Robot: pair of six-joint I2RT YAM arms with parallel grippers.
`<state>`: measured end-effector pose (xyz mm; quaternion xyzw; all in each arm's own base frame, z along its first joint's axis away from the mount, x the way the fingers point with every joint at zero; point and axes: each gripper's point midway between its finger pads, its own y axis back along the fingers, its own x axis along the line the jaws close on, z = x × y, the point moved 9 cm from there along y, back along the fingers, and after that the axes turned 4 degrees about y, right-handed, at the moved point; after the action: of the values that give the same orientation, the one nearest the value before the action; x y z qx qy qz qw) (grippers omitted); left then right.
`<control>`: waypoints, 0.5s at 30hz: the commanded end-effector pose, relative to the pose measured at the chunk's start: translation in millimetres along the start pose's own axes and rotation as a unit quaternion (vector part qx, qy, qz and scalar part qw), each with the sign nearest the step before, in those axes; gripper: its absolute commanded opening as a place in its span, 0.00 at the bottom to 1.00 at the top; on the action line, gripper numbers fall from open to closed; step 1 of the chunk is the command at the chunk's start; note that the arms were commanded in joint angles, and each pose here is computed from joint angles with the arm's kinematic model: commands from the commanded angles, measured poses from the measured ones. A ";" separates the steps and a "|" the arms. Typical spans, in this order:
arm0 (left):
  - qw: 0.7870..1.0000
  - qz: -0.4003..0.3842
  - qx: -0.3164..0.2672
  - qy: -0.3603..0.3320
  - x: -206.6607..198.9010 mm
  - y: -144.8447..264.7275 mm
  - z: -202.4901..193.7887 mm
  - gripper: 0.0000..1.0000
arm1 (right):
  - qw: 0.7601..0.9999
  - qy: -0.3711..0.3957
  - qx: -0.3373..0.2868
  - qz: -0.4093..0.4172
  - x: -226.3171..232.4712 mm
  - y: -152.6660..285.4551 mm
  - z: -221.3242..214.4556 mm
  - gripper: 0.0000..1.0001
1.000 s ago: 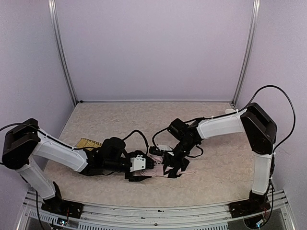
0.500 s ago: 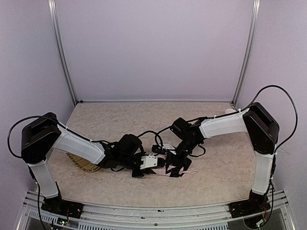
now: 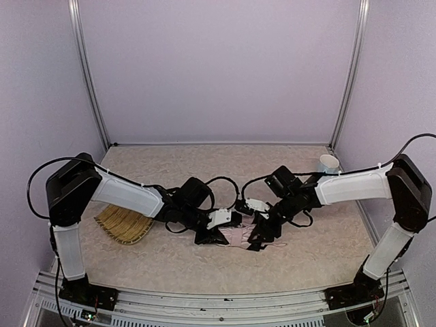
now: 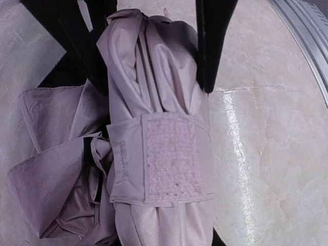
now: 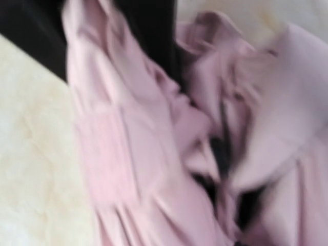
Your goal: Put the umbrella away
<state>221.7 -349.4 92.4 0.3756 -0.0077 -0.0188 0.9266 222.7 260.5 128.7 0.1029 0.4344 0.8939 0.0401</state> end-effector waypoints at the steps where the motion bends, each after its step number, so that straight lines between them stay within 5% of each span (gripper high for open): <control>1: 0.981 -0.083 0.131 0.117 -23.2 -16.2 -62.2 0.00 | 0.997 -0.001 -0.004 -0.078 -1.8 22.1 -2.7 0.58; 3: 0.979 -0.093 0.133 0.125 -22.1 -17.4 -61.7 0.00 | 0.994 0.010 -0.024 -0.111 1.8 38.5 1.7 0.59; 6: 0.973 -0.117 0.138 0.141 -20.8 -21.0 -62.9 0.00 | 0.986 0.037 -0.063 -0.150 11.3 56.3 1.5 0.99; 11: 0.957 -0.152 0.173 0.179 -15.1 -28.7 -63.2 0.00 | 0.954 0.170 -0.148 -0.199 52.5 59.9 8.9 0.99; 15: 0.945 -0.170 0.191 0.201 -9.6 -30.7 -65.1 0.00 | 0.928 0.258 -0.130 -0.234 71.6 42.3 6.9 1.00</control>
<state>243.0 -368.1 91.6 0.3892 0.0911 -0.0806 0.9131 159.5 238.4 176.8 -0.1336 0.3348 0.9242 0.1260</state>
